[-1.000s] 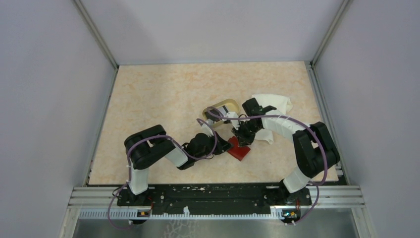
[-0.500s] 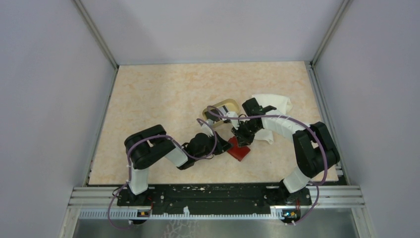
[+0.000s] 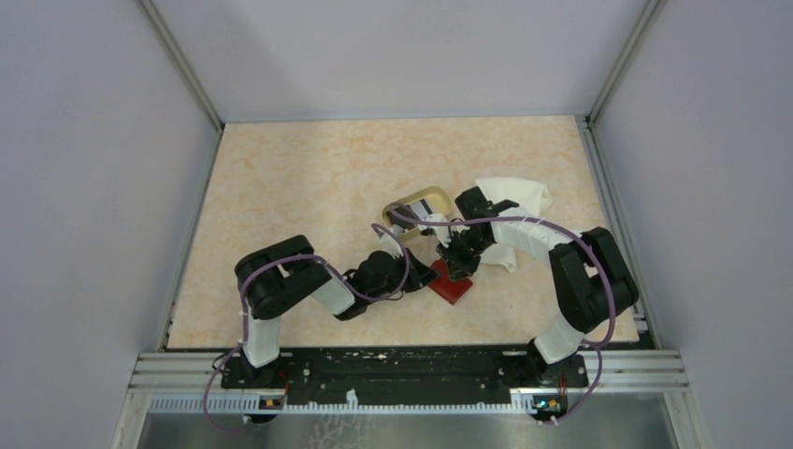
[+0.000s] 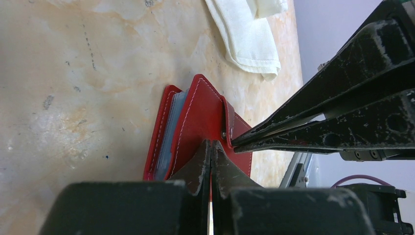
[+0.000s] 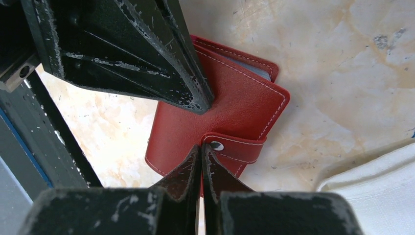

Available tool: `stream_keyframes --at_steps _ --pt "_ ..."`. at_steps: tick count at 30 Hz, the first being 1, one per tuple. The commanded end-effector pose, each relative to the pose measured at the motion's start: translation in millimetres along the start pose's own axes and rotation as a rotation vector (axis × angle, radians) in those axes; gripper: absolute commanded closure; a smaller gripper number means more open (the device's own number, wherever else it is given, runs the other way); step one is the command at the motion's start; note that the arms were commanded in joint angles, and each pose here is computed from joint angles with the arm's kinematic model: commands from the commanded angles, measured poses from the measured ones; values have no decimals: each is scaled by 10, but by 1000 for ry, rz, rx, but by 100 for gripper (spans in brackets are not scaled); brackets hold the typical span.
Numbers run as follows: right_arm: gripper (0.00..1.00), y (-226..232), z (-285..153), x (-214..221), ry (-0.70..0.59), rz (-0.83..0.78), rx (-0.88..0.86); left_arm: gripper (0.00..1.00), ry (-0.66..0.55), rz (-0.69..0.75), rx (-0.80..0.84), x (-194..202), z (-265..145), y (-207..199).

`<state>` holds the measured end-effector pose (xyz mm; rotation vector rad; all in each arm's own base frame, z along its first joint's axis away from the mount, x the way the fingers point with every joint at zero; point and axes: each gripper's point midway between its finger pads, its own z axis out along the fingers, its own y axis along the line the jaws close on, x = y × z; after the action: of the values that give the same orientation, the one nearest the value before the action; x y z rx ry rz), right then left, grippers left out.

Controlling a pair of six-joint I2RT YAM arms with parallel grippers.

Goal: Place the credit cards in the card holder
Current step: Close the card holder at the center of the board.

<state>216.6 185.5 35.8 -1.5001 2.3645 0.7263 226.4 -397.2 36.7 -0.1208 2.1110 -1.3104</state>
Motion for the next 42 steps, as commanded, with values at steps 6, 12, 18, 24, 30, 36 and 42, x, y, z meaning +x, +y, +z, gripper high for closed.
stream_keyframes --at_steps 6,12,18,24,30,36,42 --pt "100 -33 48 -41 19 41 11 100 32 6 -41 96 -15 179" --pt "100 -23 75 -46 18 43 -18 100 37 10 -12 101 -19 124" --pt "87 124 -68 -187 -55 -24 -83 100 41 14 2 108 -13 96" --pt "68 338 -377 -363 -181 -122 -171 100 41 15 -10 115 -21 133" --pt "64 225 -558 -419 -233 -205 -85 100 45 15 -8 123 -13 131" --pt "47 -56 -546 -414 -247 -373 110 100 45 16 -6 122 -5 123" --pt "33 -109 -342 -284 -160 -347 247 100 46 11 -9 129 -6 137"
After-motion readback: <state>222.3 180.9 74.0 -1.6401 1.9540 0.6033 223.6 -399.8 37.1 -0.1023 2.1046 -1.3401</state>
